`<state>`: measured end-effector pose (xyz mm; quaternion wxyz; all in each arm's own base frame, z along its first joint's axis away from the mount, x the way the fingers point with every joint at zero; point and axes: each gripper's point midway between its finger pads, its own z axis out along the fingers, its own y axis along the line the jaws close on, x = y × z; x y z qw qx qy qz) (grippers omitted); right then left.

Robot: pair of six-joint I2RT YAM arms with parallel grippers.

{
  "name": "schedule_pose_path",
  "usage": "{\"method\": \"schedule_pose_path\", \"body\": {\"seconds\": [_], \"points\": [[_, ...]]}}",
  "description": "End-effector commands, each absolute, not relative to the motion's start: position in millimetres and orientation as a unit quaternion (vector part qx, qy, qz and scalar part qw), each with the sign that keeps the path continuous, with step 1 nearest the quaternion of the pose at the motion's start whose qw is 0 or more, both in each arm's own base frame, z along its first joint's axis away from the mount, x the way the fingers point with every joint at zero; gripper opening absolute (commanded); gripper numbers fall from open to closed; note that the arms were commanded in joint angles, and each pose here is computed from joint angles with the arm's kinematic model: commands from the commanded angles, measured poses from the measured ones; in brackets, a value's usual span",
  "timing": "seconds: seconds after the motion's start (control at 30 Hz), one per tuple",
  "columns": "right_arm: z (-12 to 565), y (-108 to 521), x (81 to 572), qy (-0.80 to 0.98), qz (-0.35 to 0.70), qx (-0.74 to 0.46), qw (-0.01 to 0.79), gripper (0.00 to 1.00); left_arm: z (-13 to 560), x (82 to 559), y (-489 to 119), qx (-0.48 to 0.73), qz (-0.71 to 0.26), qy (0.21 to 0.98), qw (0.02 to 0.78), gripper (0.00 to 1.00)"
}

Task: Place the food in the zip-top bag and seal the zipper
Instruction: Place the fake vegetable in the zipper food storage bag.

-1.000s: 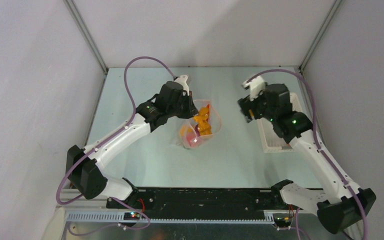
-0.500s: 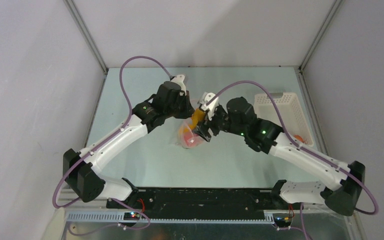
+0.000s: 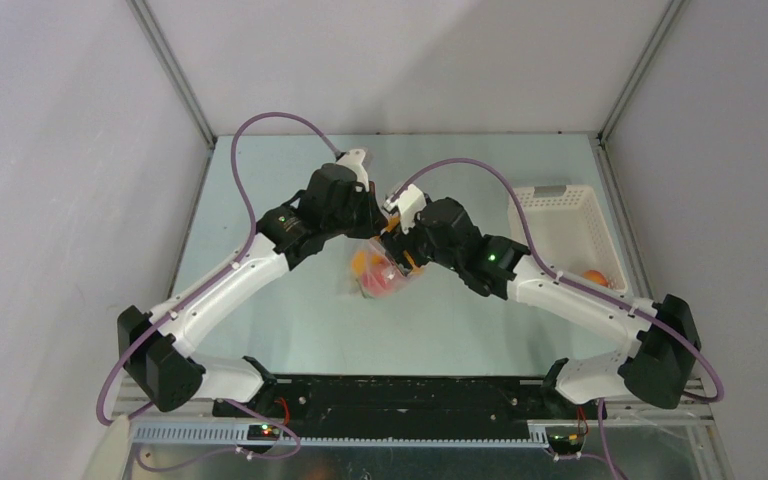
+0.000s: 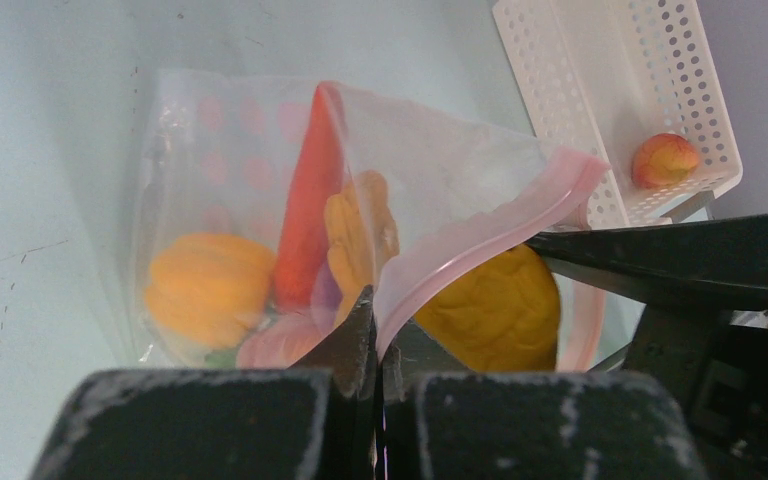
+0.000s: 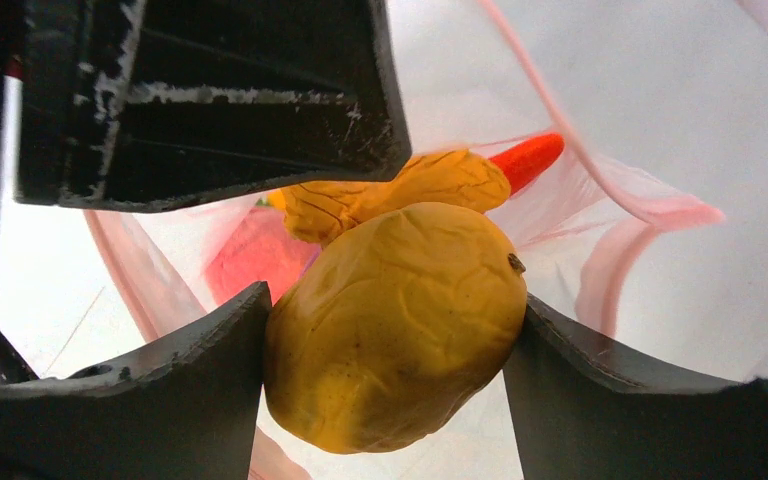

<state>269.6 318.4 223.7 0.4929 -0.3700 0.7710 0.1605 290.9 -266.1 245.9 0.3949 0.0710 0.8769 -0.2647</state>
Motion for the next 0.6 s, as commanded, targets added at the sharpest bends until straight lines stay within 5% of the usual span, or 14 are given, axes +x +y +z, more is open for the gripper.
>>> {"method": "schedule_pose_path", "body": {"seconds": [0.0,0.57], "points": [[211.5,329.9,255.0,0.772,0.167,-0.395,0.469,0.31,288.9,290.3,-272.6,0.063,-0.306,0.847,0.430,0.00],[262.0,343.0,234.4,0.702,0.195,-0.434,0.530,0.82,287.6,287.7,-278.7,0.065,-0.318,0.848,0.419,0.00]]}}
